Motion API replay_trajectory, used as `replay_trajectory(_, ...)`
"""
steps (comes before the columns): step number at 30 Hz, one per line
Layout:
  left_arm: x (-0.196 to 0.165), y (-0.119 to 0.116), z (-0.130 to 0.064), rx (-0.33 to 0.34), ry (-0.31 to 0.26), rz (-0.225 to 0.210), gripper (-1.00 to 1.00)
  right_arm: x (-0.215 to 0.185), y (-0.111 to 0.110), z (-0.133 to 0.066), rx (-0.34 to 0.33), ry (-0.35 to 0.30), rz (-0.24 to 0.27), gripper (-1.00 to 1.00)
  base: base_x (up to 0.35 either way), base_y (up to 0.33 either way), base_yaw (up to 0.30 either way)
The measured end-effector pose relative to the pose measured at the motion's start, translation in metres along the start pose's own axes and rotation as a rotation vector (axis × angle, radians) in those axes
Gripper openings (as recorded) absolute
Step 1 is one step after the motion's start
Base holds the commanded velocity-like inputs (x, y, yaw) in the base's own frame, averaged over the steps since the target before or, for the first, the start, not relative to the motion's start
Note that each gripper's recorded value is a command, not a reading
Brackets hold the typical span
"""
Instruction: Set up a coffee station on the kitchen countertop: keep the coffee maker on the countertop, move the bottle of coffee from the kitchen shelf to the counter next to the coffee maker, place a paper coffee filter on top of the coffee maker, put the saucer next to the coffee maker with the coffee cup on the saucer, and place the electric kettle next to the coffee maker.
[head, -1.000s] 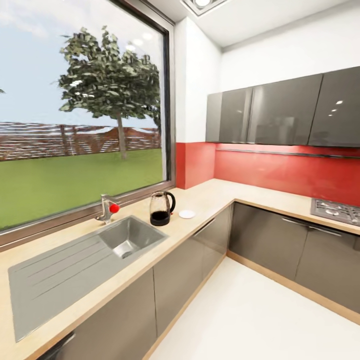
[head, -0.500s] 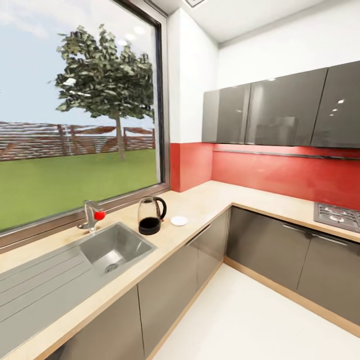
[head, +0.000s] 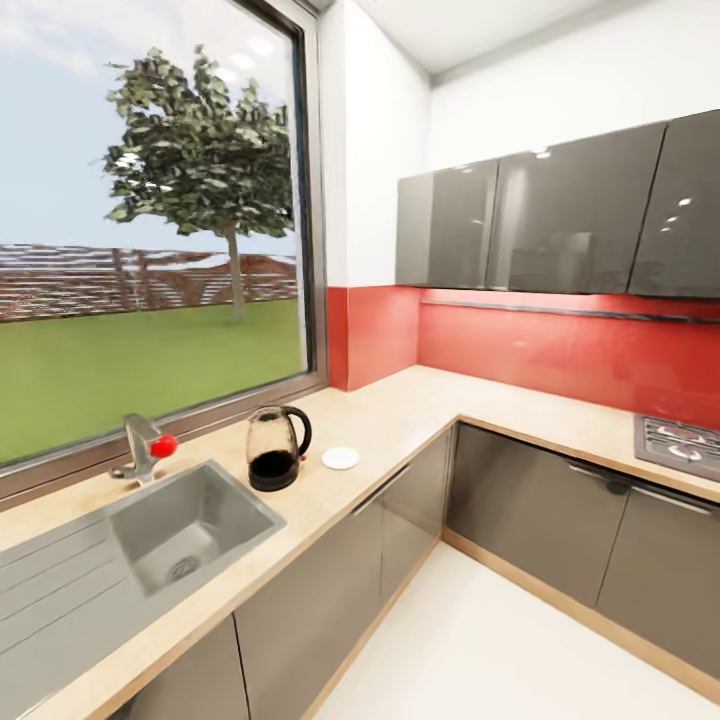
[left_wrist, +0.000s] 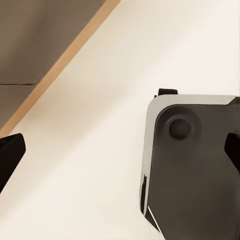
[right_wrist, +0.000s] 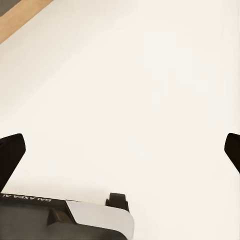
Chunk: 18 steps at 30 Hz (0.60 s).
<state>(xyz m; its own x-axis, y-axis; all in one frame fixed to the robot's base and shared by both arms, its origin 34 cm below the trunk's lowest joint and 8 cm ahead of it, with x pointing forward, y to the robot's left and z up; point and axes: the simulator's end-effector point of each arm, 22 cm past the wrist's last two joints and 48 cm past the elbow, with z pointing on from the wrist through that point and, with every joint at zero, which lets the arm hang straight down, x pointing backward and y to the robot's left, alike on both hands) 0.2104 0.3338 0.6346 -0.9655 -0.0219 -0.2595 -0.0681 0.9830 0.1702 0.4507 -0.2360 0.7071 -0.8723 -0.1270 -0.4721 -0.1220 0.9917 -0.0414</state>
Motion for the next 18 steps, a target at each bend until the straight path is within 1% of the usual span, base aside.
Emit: replay_trajectory(18,0.0000,0.0001,0.0000,0.000,0.000,-0.001,1.00,0.0000,0.0000,0.0000,0.000,0.000,0.000,1.00,0.307,-0.156,0.000)
